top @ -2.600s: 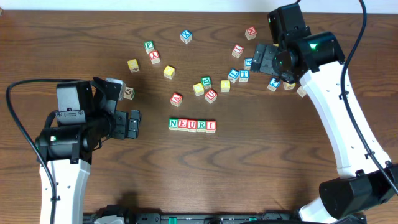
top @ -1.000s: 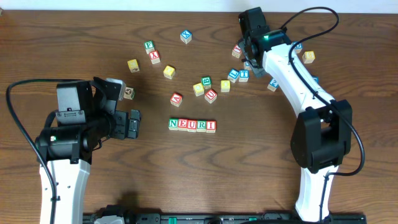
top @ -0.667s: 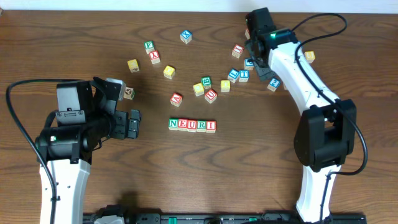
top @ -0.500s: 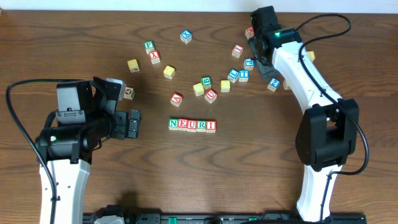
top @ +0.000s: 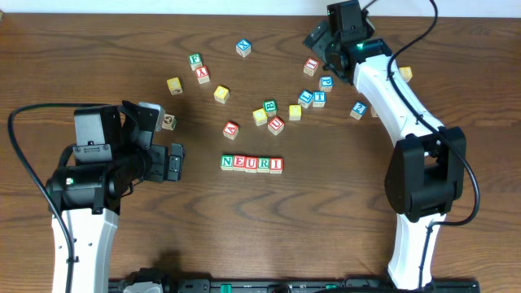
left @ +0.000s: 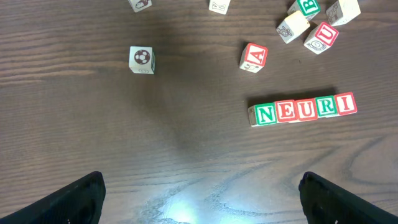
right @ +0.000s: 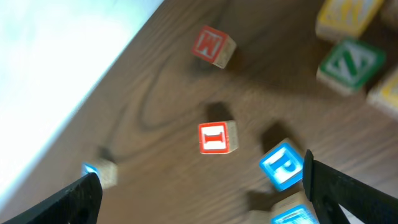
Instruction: Spell out NEURIPS
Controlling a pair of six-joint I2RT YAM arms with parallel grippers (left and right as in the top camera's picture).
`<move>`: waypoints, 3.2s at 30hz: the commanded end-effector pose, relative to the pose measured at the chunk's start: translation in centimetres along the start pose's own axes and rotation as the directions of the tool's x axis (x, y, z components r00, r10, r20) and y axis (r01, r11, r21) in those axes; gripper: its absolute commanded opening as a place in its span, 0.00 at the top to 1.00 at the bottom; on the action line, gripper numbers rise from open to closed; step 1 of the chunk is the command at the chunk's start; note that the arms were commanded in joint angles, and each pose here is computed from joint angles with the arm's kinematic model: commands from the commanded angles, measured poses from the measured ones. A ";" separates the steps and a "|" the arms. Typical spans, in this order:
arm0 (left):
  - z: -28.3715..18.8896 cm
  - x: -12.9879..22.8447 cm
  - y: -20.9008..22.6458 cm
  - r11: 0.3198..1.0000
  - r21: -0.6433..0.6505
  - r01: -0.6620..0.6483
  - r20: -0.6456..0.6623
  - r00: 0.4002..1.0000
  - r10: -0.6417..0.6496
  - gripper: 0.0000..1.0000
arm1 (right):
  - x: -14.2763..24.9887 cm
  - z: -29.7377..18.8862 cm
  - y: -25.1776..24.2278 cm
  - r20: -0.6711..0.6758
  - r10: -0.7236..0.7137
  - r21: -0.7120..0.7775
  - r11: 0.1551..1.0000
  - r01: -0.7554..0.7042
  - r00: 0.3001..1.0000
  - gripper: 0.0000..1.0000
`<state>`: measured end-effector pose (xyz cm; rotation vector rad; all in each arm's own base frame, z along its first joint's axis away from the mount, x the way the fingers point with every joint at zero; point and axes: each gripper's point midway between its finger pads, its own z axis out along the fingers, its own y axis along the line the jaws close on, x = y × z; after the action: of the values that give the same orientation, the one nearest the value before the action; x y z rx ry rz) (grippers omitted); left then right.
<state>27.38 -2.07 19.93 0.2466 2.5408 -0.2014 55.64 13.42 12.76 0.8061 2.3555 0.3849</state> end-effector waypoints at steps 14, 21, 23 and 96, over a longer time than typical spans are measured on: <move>-0.7 -0.7 -0.1 1.000 0.004 -0.015 0.027 1.000 0.015 0.02 | 1.2 0.5 -2.4 -0.067 -0.448 0.101 0.886 0.452 0.892 0.83; -0.7 -0.7 -0.1 1.000 0.004 -0.015 0.027 1.000 0.015 0.02 | 2.5 2.5 -3.7 -0.117 -0.480 0.126 0.861 0.492 0.870 0.84; -0.7 -0.7 -0.1 1.000 0.004 -0.015 0.027 1.000 0.015 0.02 | 3.0 3.1 -4.1 -0.135 -0.489 0.128 0.854 0.505 0.862 0.84; -0.7 -0.7 -0.1 1.000 0.004 -0.015 0.027 1.000 0.015 0.02 | 5.5 6.6 -8.2 -0.286 -0.657 0.146 0.690 0.709 0.698 0.93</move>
<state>27.37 -2.07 19.93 0.2465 2.5411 -0.2015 52.87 12.06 2.04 -0.0938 2.7108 -0.1016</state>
